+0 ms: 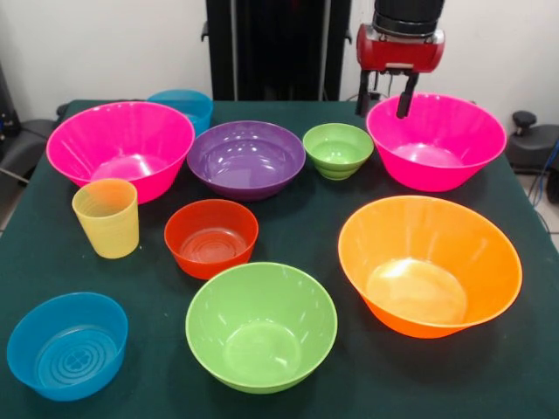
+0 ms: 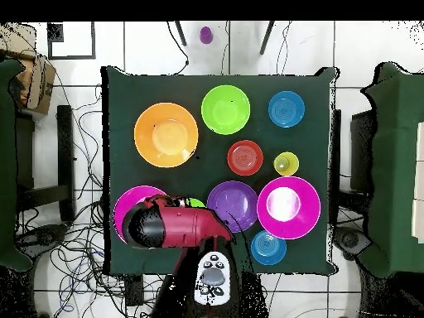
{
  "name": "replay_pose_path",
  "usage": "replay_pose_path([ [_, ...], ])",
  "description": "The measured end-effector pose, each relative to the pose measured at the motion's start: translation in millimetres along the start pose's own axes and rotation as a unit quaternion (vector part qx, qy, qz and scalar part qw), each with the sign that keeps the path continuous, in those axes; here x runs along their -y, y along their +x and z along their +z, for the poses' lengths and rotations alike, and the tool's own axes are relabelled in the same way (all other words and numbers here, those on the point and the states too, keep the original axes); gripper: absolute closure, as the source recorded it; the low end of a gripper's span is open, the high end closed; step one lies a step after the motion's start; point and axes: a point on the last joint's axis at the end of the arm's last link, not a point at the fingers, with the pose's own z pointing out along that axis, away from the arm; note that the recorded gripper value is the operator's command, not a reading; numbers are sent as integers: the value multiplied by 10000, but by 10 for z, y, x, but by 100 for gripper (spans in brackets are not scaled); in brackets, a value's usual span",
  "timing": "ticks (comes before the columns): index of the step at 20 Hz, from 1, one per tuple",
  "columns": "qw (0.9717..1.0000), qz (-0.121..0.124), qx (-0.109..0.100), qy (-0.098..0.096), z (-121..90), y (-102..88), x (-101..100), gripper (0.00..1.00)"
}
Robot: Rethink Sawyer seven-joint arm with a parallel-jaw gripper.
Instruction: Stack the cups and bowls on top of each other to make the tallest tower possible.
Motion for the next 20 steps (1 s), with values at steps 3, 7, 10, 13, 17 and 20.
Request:
replay_pose_path([
  [3, 9994, -28, 348, -7, -30, -53, 70, 0],
  [7, 9944, -7, 1055, 48, -101, -176, 247, 0],
  [10, 9887, 32, 1497, 88, -176, -271, 330, 0],
  [13, 9861, 26, 1660, 96, -226, -307, 325, 0],
  [17, 9853, -19, 1709, 89, -248, -309, 275, 0],
  [20, 9847, -79, 1740, 75, -203, -288, 209, 0],
])
